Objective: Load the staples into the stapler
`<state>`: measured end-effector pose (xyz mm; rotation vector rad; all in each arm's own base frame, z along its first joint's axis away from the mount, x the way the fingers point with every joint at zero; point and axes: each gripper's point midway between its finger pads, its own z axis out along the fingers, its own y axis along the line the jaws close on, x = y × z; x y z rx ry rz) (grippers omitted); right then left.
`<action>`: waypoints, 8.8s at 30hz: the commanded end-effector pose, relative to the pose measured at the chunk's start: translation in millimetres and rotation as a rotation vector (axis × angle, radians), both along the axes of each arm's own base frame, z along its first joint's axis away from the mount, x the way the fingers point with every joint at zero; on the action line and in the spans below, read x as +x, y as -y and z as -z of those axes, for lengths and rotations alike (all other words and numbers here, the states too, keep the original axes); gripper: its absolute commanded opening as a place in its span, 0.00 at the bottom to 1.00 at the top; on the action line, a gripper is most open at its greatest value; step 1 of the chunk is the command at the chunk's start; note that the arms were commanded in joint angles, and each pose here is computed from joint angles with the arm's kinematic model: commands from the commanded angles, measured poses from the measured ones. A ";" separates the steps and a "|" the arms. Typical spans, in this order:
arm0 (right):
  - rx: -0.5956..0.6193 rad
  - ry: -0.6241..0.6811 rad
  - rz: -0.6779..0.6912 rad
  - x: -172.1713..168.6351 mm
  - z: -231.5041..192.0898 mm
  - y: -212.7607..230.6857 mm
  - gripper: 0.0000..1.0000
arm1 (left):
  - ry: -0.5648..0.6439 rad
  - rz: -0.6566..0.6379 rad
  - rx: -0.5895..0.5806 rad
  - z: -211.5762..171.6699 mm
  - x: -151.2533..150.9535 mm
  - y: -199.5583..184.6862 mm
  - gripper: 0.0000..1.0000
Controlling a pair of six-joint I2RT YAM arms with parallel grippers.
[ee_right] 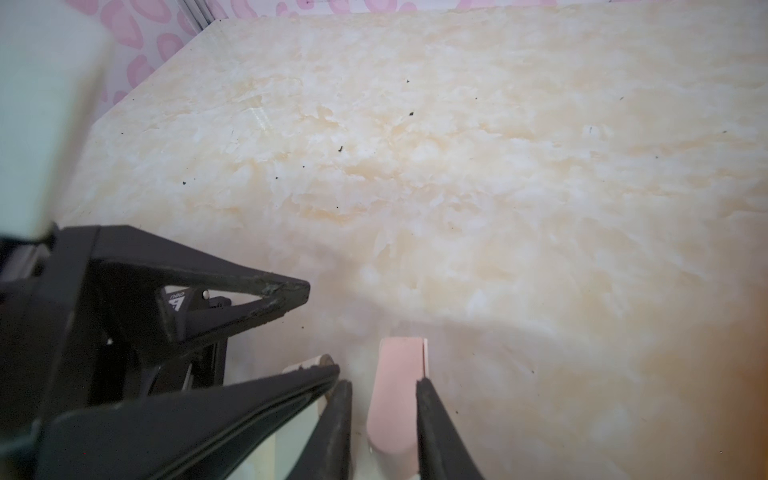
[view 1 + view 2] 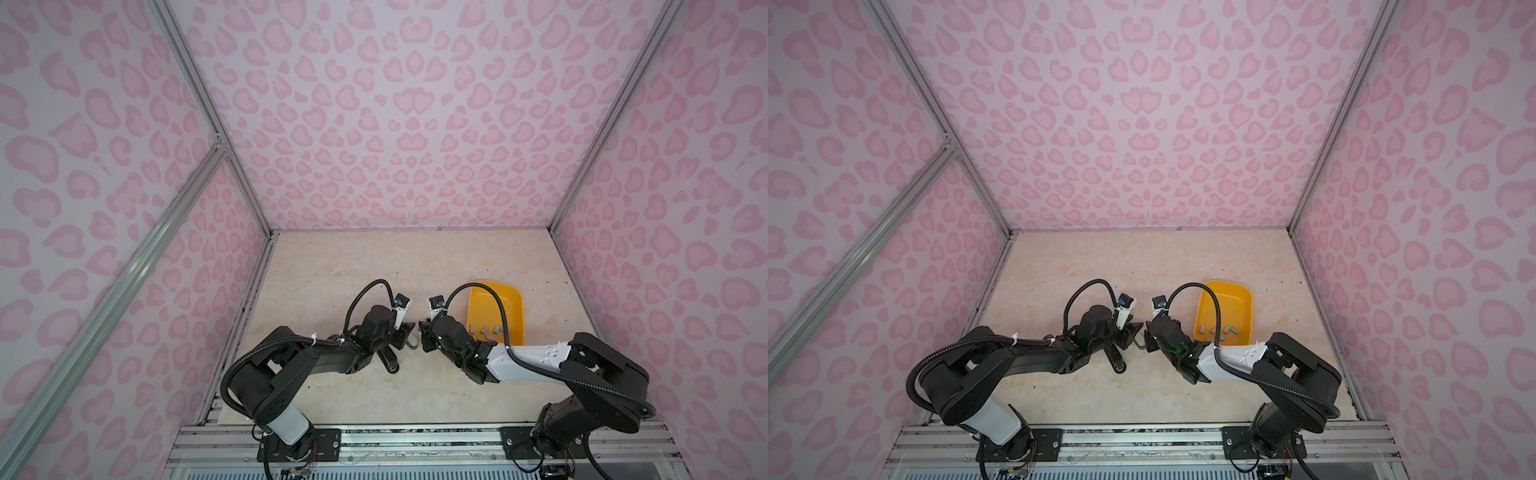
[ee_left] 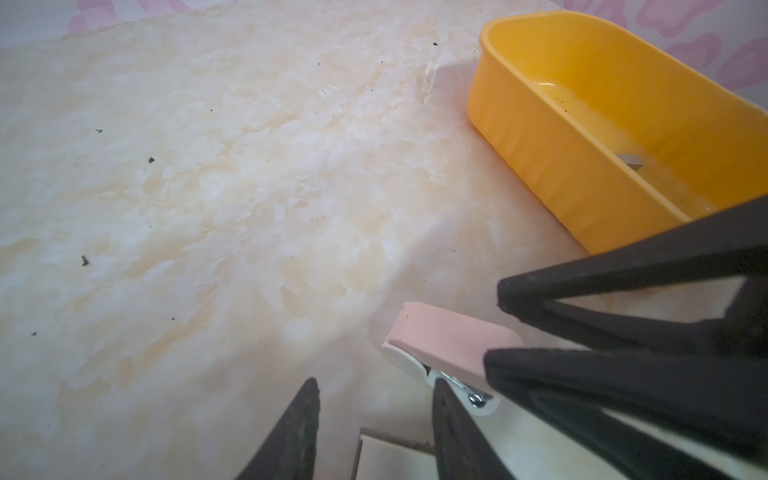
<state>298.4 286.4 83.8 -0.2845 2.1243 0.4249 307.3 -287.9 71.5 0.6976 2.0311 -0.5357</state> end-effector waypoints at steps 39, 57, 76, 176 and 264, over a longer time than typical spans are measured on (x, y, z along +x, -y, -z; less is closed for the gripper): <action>-0.091 -0.037 0.077 -14.0 24.9 31.8 0.27 | 0.000 -0.049 0.017 0.4 6.7 -5.5 0.31; -0.092 -0.086 0.076 -27.0 44.0 33.3 0.33 | -0.096 -0.016 0.152 35.6 -3.4 -8.4 0.23; -0.232 -0.083 0.088 -19.4 61.6 29.5 0.36 | -0.089 0.006 0.134 31.1 -3.5 -3.2 0.21; -0.950 -0.142 -0.296 -69.0 -14.7 -3.0 0.45 | -0.001 -0.300 -0.209 -73.1 14.7 -95.0 0.30; -0.309 -0.087 -0.059 -63.7 50.7 -8.5 0.13 | 0.025 -0.040 -0.192 -71.1 -16.2 -49.2 0.29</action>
